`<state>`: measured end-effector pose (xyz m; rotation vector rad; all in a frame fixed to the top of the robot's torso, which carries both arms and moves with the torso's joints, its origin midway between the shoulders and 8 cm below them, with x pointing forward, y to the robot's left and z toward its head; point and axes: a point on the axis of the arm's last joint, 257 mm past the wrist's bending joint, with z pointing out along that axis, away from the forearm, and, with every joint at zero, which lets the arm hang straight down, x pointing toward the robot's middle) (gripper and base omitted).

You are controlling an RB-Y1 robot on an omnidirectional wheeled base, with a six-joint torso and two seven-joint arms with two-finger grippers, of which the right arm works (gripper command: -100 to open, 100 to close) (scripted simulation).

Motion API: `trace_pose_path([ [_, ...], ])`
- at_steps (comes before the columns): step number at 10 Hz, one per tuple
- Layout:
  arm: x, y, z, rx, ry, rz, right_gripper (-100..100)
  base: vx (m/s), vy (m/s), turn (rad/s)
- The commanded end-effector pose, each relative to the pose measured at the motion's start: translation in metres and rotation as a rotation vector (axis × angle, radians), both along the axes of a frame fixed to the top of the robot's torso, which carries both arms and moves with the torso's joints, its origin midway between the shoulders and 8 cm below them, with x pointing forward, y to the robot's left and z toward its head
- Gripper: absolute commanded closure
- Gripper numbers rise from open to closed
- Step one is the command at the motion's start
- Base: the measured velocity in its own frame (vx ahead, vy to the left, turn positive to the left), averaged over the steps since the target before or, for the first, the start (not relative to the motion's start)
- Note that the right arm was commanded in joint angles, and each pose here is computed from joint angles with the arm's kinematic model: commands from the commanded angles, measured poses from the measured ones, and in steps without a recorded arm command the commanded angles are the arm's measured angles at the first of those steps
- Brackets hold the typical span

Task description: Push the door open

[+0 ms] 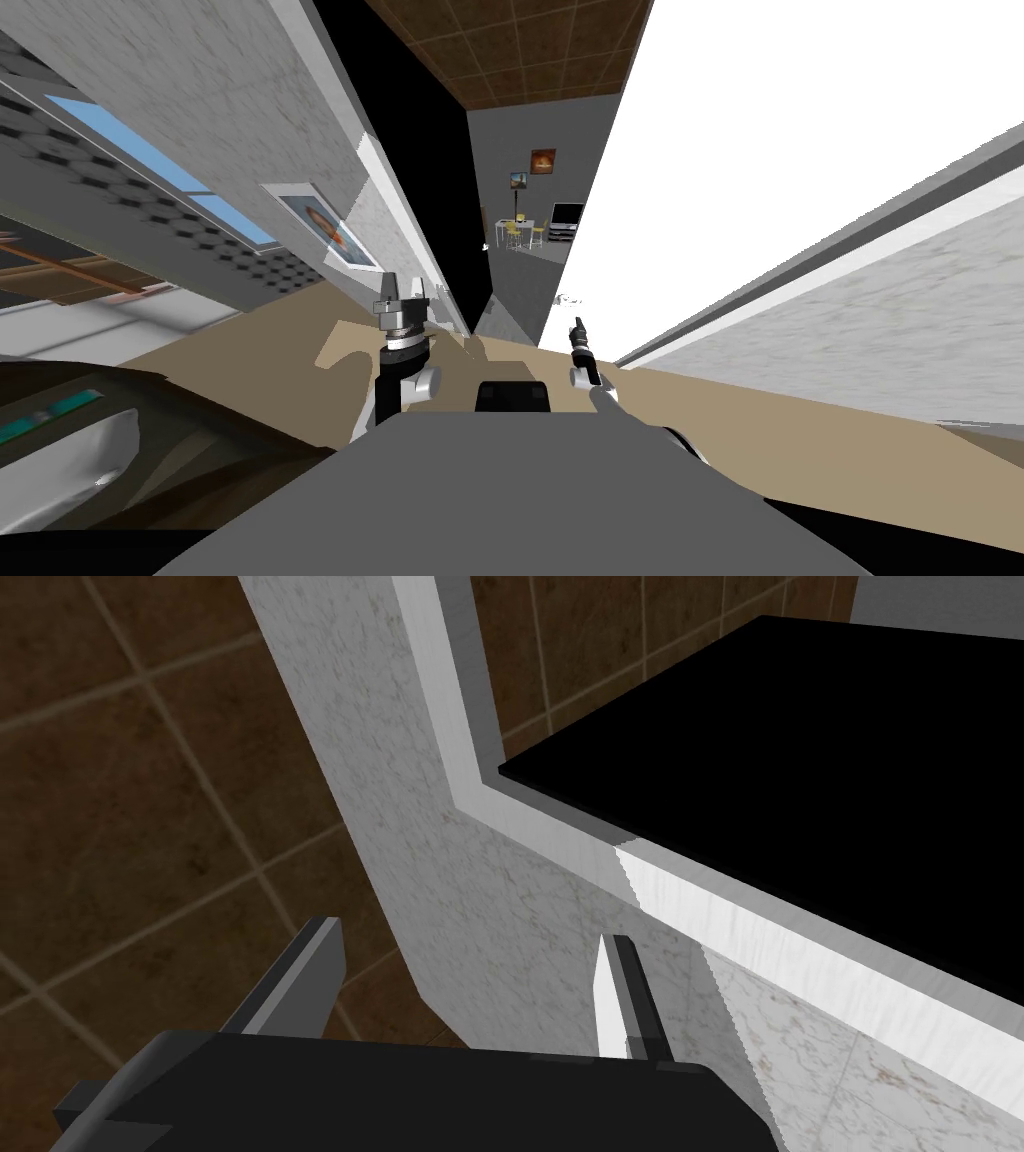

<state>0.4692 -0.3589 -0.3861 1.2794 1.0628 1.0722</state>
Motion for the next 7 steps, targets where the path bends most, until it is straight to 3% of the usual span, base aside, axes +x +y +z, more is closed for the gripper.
trace_pose_path([
  [1,0.0000,0.0000,0.0000,0.000,0.000,0.000,-100,0.034,-0.030,0.015],
  [7,-0.0038,-0.0032,-0.0040,0.003,0.005,-0.016,-100,0.187,-0.044,0.026],
])
